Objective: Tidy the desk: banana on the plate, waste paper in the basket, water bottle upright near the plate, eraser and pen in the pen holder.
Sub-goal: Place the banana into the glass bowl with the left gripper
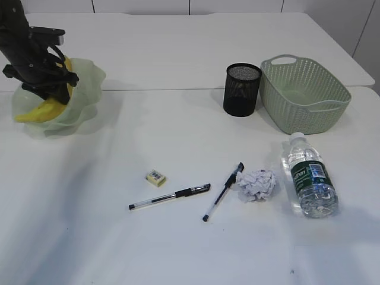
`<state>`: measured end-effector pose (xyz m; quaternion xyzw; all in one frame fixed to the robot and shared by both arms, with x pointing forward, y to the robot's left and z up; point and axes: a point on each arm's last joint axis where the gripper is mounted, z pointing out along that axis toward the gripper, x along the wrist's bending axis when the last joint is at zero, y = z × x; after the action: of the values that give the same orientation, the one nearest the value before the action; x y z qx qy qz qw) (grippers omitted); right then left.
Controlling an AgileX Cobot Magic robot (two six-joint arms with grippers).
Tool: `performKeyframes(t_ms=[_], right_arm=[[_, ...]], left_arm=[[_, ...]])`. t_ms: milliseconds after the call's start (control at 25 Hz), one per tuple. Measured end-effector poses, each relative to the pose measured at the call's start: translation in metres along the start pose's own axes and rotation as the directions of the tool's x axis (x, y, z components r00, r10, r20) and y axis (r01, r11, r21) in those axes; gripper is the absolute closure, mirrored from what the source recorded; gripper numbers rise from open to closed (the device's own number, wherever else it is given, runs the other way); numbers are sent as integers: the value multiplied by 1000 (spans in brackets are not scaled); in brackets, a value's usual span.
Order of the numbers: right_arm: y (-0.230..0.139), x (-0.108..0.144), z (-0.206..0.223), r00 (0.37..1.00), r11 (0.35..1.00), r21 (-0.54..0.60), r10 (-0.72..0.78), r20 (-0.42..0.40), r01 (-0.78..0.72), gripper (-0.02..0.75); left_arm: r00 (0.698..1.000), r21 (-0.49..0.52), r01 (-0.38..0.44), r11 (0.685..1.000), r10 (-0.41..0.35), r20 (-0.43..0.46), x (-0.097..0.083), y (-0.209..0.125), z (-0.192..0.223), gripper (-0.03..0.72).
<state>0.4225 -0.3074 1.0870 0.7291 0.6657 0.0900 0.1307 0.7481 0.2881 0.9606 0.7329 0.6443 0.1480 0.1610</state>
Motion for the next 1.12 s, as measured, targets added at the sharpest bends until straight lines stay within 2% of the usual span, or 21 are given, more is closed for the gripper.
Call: performKeyframes(t_ms=[680,1120], right_arm=[[1,0,0,1000,1000,-7,0,-1,0,317],[1,0,0,1000,1000,-11,0,-1,0,317]], left_arm=[[999,22,17,1000,-18,29,-3,-2,0,444],[998,-75,40,996,-36,58,-5,18,-23,444]])
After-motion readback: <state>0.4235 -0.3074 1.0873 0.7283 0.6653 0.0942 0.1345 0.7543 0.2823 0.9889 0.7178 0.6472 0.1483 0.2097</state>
